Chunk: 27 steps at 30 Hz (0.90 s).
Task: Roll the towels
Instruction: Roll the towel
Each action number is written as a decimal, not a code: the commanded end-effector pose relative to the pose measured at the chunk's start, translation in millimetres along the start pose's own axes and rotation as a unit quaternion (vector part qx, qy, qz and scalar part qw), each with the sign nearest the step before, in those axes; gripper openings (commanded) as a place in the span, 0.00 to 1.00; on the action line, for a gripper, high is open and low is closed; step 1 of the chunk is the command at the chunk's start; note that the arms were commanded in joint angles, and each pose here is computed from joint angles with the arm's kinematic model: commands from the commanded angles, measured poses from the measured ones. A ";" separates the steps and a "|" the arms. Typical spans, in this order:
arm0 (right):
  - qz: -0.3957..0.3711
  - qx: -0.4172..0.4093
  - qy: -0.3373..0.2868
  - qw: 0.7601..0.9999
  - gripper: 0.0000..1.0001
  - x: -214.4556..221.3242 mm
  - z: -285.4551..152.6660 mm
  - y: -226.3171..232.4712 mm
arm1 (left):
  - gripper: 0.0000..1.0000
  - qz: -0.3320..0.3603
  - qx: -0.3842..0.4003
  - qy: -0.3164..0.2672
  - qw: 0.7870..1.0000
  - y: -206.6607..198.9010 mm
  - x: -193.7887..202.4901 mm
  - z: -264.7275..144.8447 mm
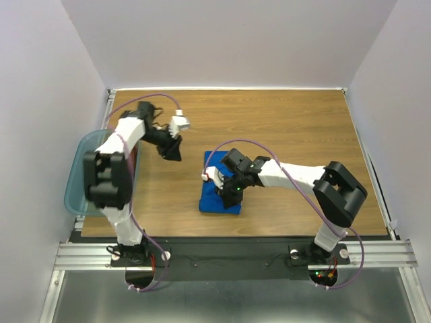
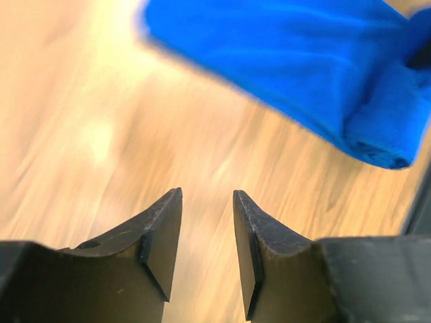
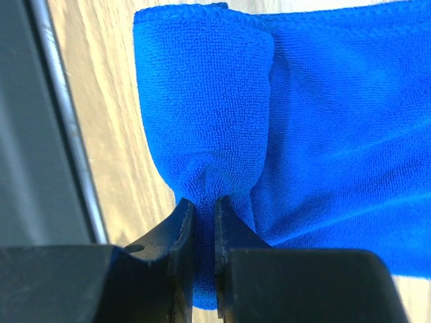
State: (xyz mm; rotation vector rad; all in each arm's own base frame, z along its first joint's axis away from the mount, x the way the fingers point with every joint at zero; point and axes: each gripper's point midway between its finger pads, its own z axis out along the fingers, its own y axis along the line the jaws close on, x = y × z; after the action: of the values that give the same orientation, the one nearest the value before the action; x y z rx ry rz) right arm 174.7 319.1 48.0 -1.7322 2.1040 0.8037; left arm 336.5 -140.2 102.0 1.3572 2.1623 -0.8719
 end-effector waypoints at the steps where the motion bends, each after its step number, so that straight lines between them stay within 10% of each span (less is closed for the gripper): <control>1: 0.080 -0.100 -0.006 0.992 0.00 -3.1 -4.9 18.2 | 0.49 0.056 -0.146 -0.118 0.981 6.7 -53.4 -67.5; 8: 0.159 -0.186 -0.014 0.969 0.01 -5.2 1.7 14.5 | 0.60 0.212 -0.216 -0.089 0.949 -65.8 -33.9 -61.9; 15: 0.220 -0.248 -0.016 0.943 0.01 -0.9 13.4 4.2 | 0.66 0.367 -0.111 -0.039 0.923 -169.3 -0.3 25.7; 27: 0.260 -0.279 -0.022 0.924 0.01 9.7 19.8 -15.5 | 0.70 0.432 -0.092 -0.007 0.897 -185.8 8.2 85.9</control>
State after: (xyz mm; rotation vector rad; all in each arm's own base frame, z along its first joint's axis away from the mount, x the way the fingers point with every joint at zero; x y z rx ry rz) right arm 184.0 325.9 36.3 -1.2857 2.4832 1.7659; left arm 151.6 -241.9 86.8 1.9670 1.3711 -0.3876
